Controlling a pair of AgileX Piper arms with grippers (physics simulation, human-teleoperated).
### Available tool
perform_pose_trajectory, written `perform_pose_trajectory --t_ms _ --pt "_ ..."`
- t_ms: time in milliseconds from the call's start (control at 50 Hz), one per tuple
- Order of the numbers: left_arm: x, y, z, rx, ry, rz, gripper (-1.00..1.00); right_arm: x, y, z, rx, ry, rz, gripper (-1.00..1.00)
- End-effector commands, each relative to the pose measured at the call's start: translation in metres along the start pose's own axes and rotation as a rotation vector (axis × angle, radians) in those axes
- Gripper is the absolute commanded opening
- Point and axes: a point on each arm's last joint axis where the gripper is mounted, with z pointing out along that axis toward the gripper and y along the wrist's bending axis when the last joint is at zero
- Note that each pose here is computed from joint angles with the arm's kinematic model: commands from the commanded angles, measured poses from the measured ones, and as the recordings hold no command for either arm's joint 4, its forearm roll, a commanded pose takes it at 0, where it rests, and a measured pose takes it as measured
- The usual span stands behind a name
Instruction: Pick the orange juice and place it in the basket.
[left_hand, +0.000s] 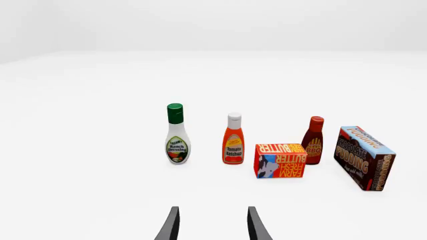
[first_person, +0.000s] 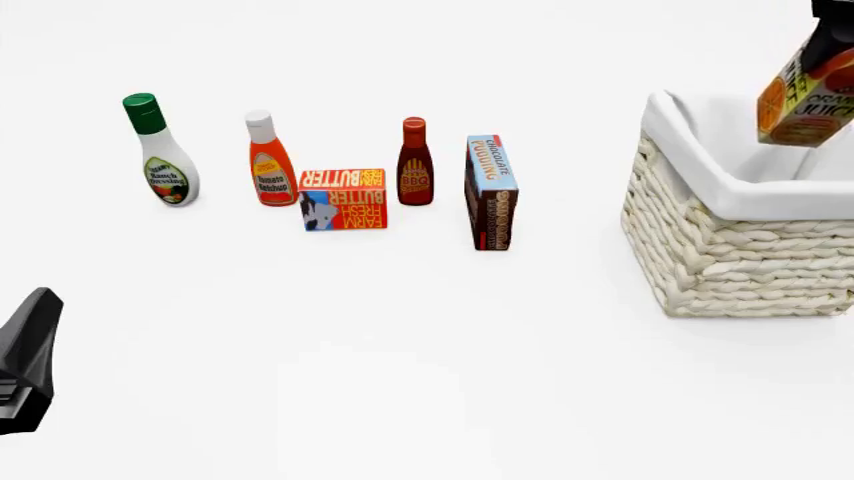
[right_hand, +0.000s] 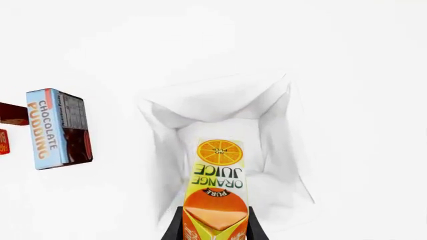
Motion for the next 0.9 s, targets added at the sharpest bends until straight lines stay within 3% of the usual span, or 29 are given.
perform_pose_trajectory --t_ms 20,900 --pt "0.000 0.000 0.000 0.000 0.000 0.000 1.00 -0.003 -0.005 0.005 0.009 0.005 0.032 -1.00" --pt "0.000 0.000 0.000 0.000 0.000 0.000 1.00 0.002 -0.017 0.051 0.020 0.125 0.056 -1.00"
